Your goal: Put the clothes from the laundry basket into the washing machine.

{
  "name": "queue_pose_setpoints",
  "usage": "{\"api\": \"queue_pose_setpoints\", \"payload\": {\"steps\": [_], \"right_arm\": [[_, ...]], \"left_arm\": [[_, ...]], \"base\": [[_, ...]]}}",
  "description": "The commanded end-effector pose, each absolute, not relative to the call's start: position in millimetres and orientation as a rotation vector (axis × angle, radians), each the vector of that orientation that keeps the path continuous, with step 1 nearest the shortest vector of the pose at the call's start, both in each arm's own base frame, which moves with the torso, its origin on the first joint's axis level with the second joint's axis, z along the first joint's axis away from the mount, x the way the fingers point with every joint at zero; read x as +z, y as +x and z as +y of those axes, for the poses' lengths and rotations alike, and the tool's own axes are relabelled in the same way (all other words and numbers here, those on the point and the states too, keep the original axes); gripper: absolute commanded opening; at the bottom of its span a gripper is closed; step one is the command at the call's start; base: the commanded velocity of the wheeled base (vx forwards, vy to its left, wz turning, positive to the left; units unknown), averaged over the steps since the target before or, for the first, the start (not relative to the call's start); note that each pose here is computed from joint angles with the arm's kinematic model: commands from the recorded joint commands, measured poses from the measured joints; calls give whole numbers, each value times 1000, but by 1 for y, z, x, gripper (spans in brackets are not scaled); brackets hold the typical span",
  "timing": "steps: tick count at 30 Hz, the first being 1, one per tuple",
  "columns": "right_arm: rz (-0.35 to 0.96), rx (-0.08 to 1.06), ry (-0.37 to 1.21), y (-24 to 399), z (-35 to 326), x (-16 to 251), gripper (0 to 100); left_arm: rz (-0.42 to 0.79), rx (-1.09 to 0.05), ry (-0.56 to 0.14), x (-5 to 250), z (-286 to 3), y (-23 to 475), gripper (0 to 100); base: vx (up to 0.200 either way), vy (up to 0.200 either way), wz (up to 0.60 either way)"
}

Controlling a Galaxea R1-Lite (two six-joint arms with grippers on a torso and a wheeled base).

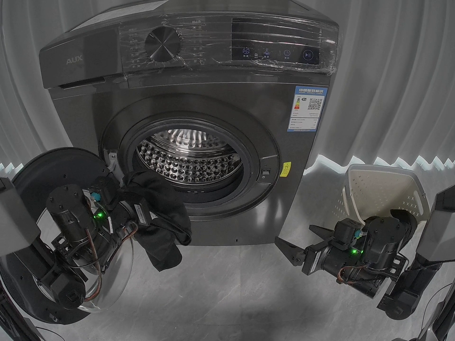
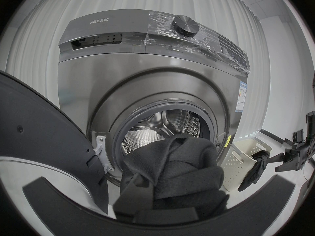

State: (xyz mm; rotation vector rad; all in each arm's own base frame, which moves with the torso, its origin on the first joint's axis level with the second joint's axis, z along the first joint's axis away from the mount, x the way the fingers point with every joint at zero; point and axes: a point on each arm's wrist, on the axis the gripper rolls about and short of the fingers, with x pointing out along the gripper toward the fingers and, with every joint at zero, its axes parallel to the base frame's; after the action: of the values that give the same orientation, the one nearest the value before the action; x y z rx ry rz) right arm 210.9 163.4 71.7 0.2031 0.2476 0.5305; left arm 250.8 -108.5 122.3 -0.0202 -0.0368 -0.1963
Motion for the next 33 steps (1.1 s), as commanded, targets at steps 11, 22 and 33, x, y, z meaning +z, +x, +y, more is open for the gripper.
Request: {"api": "queue_pose_setpoints", "payload": {"steps": [11,22,33], "right_arm": [[248,542,202,209,166,71,100],[240,547,202,209,167,73,100],[244,555,199,208,170,72,100]], "left_arm": [[5,-218,-5,109,-118,254,0],[29,-237,-55,97,-132,268,0],[-27,-232,-54,77,-162,331,0]], "base": [[91,0,0],[0,0,0],[0,0,0]]}}
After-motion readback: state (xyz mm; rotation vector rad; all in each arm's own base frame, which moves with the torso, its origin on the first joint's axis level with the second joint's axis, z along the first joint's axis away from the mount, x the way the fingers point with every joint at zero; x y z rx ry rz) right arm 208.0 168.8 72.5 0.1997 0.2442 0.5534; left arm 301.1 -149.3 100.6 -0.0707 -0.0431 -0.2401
